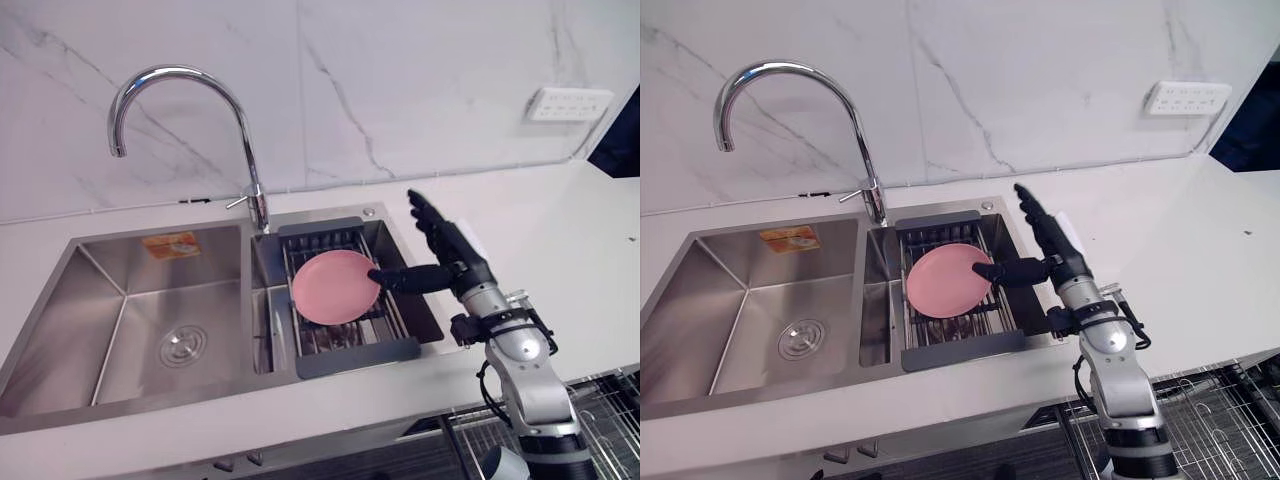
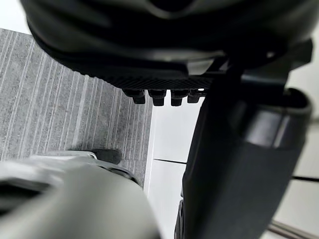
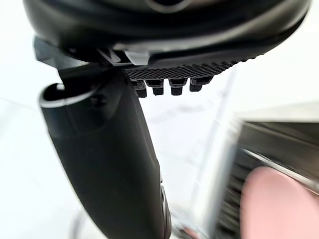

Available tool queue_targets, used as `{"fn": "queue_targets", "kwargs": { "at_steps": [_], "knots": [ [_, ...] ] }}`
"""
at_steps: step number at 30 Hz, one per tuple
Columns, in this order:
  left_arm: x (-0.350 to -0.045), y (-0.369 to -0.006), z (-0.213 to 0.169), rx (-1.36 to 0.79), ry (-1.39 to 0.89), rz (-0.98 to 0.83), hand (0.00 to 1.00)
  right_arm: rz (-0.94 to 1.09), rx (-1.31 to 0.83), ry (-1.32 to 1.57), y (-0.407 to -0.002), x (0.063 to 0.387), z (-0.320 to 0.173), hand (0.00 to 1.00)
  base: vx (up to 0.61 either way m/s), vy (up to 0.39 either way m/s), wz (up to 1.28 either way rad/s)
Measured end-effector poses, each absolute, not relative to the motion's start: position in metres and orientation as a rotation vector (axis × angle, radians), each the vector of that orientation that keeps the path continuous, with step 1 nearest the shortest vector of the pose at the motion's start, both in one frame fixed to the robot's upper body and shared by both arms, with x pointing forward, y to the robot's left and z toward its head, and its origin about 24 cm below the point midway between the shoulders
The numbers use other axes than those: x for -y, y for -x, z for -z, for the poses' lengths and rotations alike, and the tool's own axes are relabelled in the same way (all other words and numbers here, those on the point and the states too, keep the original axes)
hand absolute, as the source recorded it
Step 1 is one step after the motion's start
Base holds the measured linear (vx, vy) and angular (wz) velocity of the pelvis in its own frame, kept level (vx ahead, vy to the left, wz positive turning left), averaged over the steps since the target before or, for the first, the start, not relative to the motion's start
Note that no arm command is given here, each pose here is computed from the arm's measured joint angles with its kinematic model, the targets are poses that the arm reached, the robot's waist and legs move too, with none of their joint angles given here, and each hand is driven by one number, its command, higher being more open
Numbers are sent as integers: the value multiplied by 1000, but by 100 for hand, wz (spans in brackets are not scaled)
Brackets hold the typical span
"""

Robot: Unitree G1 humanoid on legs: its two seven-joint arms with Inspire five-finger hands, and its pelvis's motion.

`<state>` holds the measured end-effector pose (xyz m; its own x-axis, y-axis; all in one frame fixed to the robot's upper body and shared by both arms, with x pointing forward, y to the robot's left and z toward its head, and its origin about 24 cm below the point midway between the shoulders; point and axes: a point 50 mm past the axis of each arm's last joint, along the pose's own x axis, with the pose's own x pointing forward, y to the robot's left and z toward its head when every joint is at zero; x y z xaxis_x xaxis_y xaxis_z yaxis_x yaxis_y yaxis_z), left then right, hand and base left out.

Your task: Walk over to the sink, pick up the cup, carry it to the dishwasher, place the cup inside the dishwasher, then close the dishwasher door

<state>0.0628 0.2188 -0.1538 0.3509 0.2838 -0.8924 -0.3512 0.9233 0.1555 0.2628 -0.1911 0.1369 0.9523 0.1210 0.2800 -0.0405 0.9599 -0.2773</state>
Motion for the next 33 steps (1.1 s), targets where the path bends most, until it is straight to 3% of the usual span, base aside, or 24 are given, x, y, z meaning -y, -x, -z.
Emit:
{"fn": "queue_targets", "kwargs": {
  "at_steps": [11,24,26,33],
  "knots": [
    [-217,-66,154,-1145,100,-397,100,133,622,290,-237,209,-176,100,1,31,-4],
    [-217,-89,151,-1085,189,-410,100,-26,629,312,-234,207,-183,100,-26,10,2],
    [-217,-96,148,-1058,215,-413,100,-72,652,366,-236,205,-191,100,-111,26,16],
    [-220,-105,142,-1008,240,-393,100,-226,672,966,-247,191,-220,100,2,43,23]
  ]
}}
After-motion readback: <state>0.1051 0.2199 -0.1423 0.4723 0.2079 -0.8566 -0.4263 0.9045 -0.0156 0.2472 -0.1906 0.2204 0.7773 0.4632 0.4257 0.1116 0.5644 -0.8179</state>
